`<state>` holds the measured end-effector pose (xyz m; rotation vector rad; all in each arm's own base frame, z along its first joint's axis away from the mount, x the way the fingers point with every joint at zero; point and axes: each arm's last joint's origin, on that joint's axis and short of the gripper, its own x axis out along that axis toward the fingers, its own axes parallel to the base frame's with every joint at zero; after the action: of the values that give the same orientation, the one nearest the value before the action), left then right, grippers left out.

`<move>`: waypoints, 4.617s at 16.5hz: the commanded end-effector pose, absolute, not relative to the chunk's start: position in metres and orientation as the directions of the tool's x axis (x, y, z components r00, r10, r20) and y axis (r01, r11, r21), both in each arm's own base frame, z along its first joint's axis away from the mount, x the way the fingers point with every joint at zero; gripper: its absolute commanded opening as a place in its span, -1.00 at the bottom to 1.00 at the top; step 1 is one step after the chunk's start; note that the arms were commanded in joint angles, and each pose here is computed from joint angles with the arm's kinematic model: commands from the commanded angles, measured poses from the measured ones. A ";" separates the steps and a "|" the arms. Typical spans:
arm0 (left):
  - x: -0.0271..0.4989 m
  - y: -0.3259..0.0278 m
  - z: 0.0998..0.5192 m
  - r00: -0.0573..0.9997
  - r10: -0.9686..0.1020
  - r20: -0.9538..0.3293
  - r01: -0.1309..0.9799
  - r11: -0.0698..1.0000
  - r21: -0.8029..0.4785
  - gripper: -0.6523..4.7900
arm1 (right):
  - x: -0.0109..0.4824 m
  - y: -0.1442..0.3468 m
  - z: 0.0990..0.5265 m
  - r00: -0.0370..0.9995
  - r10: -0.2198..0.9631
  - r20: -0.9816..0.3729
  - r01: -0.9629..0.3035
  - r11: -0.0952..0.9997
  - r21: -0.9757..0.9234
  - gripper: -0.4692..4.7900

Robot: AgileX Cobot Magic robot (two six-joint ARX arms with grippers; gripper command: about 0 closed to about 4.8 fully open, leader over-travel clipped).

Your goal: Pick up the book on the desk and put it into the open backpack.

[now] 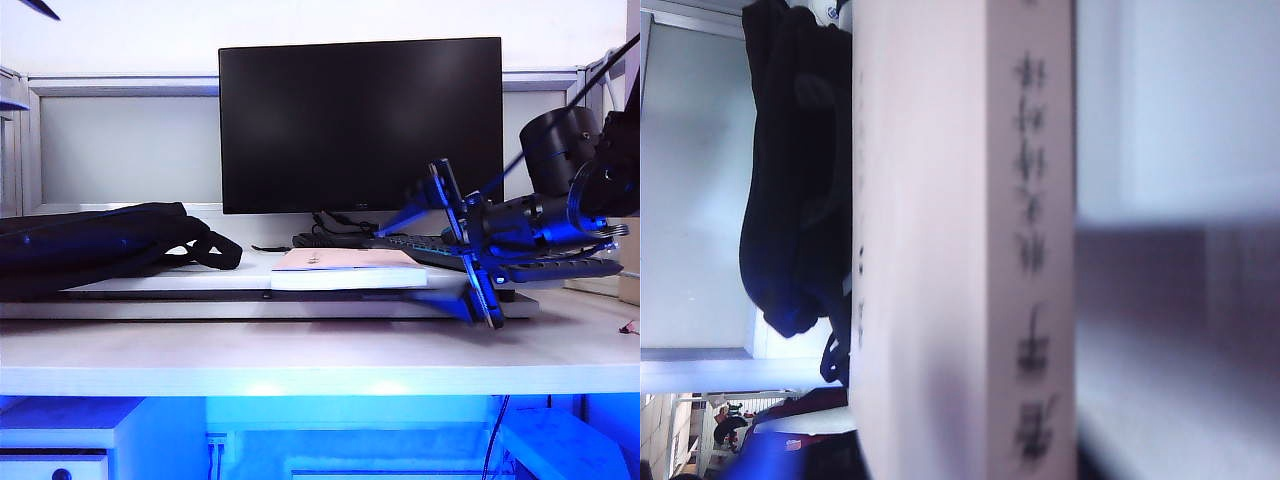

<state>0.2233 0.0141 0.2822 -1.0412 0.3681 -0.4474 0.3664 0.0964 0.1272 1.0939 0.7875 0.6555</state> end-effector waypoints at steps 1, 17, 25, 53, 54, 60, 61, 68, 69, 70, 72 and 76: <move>0.224 0.014 0.286 0.849 -0.525 -0.055 0.213 0.436 -0.874 1.00 | 0.375 0.098 0.122 0.566 0.792 -0.228 -0.077 0.326 0.942 -0.28; 0.286 0.075 0.230 0.885 -0.447 -0.130 0.021 0.319 -0.948 1.00 | 0.378 0.100 0.133 0.529 0.841 -0.115 -0.184 0.246 0.952 -0.84; 0.316 0.087 0.192 0.891 -0.394 -0.225 -0.067 0.375 -0.924 1.00 | 0.378 0.101 0.134 0.515 0.851 -0.100 -0.188 0.226 0.956 -0.84; 0.348 0.066 0.158 0.776 -0.569 -0.271 -0.076 0.342 -0.937 1.00 | 0.371 0.119 0.167 0.447 0.891 0.085 -0.327 0.074 0.942 -0.84; 0.347 0.066 0.157 0.767 -0.582 -0.271 -0.078 0.335 -0.939 1.00 | 0.371 0.119 0.167 0.454 0.887 0.087 -0.328 0.076 0.942 -0.84; 0.351 0.069 0.155 0.836 -0.447 -0.317 -0.132 0.397 -0.908 1.00 | 0.389 0.124 0.196 0.408 0.901 0.146 -0.401 0.033 0.916 -0.84; 0.355 0.069 0.152 0.833 -0.451 -0.320 -0.134 0.396 -0.909 1.00 | 0.391 0.125 0.199 0.409 0.901 0.147 -0.401 0.033 0.916 -0.84; 0.415 0.043 0.176 0.848 -0.479 -0.229 0.002 0.435 -0.901 1.00 | 0.391 0.126 0.199 0.375 0.917 0.133 -0.394 0.027 0.919 -0.84; 0.417 0.043 0.179 0.849 -0.481 -0.221 0.012 0.435 -0.900 0.87 | 0.390 0.126 0.199 0.370 0.920 0.132 -0.393 0.026 0.919 -0.84; 0.417 0.043 0.179 0.845 -0.488 -0.218 0.018 0.433 -0.901 0.27 | 0.390 0.126 0.199 0.368 0.921 0.132 -0.394 0.025 0.919 -0.84; 0.417 0.042 0.181 0.831 -0.519 -0.200 0.048 0.426 -0.904 -0.79 | 0.390 0.126 0.199 0.367 0.921 0.132 -0.385 0.021 0.923 -0.84; 0.418 0.041 0.198 0.804 -0.592 -0.053 0.192 0.343 -0.919 -0.78 | 0.387 0.137 0.201 0.344 0.928 0.145 -0.388 -0.001 0.922 -0.84</move>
<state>0.4162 0.0445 0.1813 -1.1383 0.4897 -0.4081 0.3895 0.1316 0.1842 1.1741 0.7119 1.0601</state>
